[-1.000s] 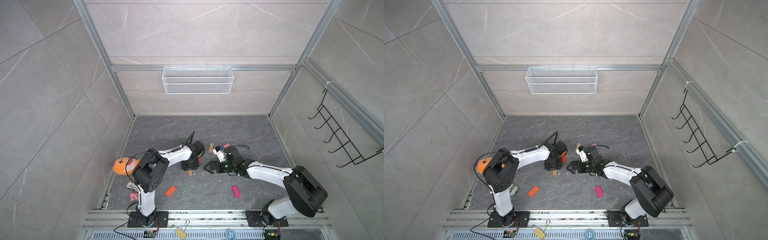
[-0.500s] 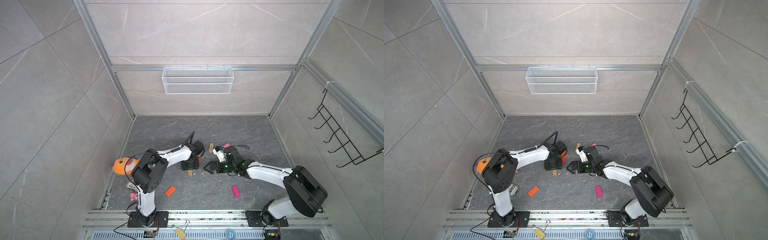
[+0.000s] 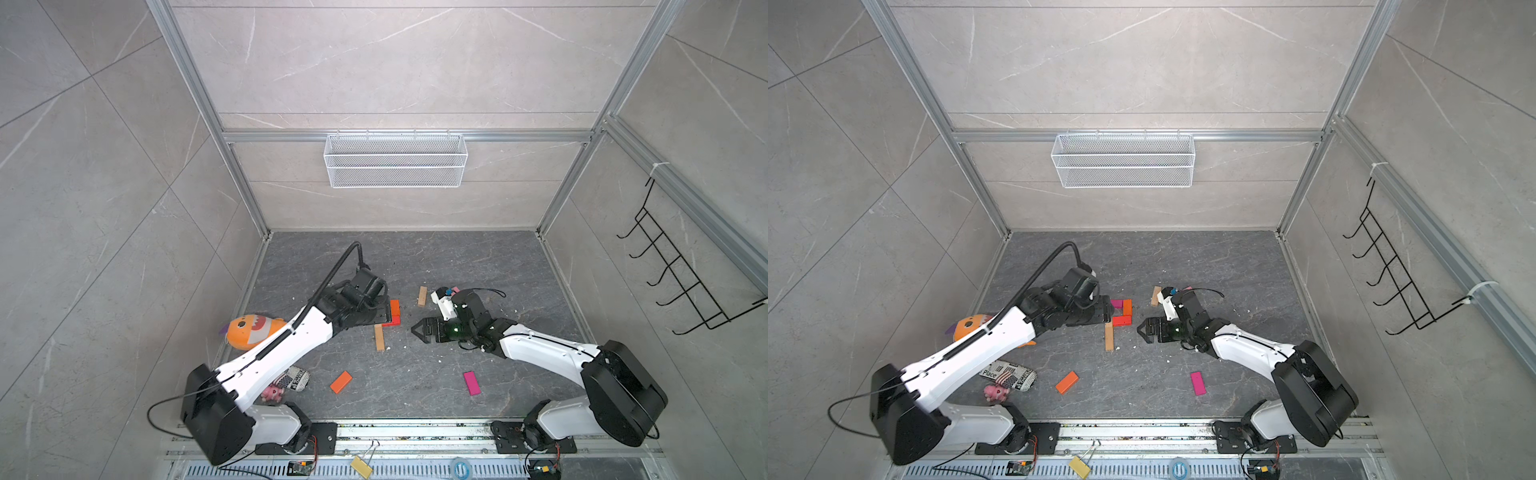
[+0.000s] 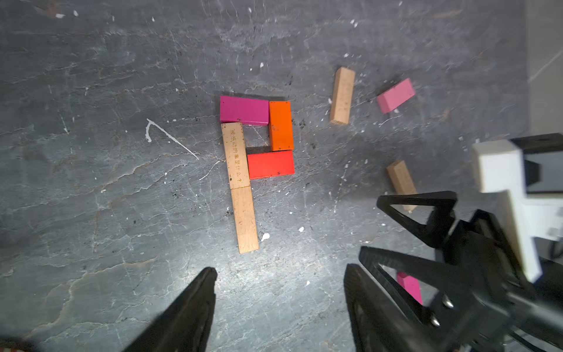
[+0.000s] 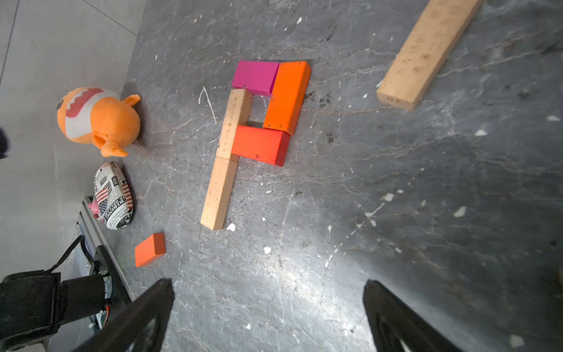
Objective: Assemble the letter p with building blocks
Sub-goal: Assemble the building block at the center of the board, then pick up the building block from the center of the board.
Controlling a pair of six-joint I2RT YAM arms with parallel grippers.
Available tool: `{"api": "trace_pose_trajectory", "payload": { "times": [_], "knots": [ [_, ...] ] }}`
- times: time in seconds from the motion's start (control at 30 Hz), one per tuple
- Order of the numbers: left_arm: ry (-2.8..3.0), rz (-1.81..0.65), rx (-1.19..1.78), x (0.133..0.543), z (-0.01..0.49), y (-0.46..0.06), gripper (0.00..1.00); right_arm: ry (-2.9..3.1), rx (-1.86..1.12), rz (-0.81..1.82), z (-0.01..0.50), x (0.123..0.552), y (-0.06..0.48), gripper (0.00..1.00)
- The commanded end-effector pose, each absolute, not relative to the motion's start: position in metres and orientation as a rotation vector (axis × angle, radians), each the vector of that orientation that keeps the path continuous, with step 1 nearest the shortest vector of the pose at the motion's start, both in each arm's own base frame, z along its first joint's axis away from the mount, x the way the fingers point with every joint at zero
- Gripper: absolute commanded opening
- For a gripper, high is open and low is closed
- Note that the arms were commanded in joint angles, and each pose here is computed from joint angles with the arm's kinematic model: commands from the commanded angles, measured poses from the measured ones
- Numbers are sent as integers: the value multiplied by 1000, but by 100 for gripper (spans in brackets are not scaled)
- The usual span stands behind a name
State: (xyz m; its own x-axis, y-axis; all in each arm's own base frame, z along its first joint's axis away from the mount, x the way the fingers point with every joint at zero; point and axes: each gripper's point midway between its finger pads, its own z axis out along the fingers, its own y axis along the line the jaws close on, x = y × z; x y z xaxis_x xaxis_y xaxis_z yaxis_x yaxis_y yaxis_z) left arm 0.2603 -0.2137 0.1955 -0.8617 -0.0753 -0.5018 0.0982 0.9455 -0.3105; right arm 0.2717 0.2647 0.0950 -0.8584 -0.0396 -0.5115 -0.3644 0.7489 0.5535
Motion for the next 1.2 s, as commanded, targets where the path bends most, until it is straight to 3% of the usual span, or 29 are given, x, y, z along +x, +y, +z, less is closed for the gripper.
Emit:
{"api": "trace_pose_trajectory", "payload": {
  "times": [0.0,0.33,0.57,0.8,1.17],
  "knots": [
    [2462,-428,78,260,214,-200,78,2440,-252,832,114,286,254,100],
    [2237,-463,171,244,239,-177,99,2534,-105,443,103,325,203,100],
    [2183,-422,234,241,241,-169,100,2596,-37,158,84,374,168,100],
    [2240,-462,384,238,245,-190,99,2649,9,119,59,421,147,100],
    [2276,-438,438,238,233,-194,99,2751,-262,110,32,446,163,100]
  ]
}}
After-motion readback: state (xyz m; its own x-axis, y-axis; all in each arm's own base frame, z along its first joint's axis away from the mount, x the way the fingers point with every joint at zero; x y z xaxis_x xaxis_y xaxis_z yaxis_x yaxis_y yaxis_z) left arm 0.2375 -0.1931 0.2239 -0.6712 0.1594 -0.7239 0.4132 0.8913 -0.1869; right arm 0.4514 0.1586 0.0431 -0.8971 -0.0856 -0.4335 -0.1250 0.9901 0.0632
